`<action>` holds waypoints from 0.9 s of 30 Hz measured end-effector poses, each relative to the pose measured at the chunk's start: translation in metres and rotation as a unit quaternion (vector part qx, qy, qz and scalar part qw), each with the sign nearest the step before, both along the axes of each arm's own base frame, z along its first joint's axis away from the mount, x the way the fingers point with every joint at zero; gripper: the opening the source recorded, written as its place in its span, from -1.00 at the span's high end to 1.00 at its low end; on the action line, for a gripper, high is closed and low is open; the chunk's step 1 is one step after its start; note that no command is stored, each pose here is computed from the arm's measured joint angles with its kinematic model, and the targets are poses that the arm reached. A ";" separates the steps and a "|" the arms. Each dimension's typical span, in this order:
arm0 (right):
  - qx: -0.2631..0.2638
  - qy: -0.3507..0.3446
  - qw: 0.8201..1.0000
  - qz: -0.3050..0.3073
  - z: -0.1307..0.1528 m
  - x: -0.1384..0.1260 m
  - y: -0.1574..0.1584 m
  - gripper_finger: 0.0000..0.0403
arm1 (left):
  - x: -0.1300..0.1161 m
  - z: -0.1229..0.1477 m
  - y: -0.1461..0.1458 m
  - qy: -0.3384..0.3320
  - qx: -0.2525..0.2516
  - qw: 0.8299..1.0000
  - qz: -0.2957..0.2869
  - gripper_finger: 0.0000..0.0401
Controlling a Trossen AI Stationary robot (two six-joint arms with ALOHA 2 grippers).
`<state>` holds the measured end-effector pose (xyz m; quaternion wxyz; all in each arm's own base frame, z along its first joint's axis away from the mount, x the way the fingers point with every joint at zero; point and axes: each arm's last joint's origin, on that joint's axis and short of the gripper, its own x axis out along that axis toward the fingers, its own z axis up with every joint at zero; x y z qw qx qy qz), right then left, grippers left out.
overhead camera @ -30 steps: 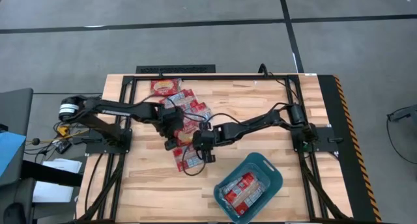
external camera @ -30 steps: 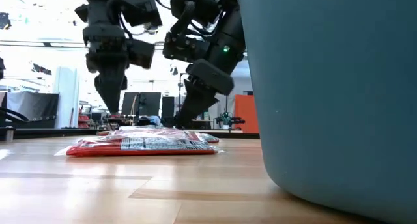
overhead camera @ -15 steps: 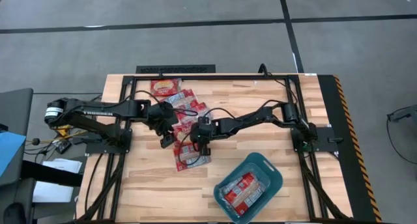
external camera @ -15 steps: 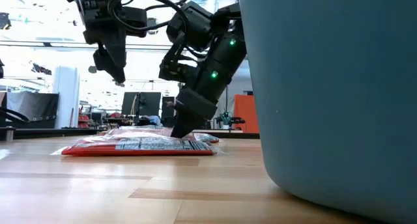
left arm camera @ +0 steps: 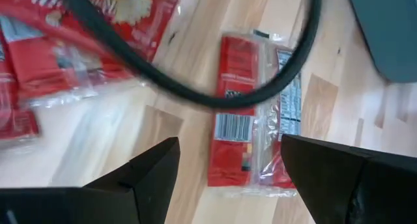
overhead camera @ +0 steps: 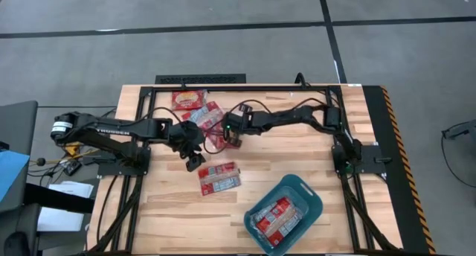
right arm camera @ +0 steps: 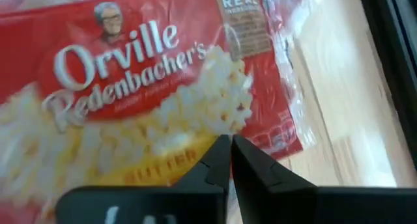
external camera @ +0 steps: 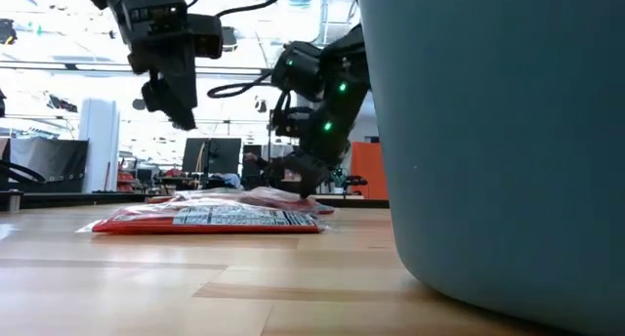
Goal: Sort popcorn bags into baskets
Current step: Adjust the popcorn bag, then put the popcorn bag into the blue container
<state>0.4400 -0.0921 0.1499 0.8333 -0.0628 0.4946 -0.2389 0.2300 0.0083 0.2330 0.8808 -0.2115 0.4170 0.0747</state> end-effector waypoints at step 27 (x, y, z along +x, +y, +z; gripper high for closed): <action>0.059 -0.088 0.979 0.175 0.035 0.004 0.174 0.79 | -0.013 -0.100 0.011 -0.006 -0.104 0.994 0.016 -0.37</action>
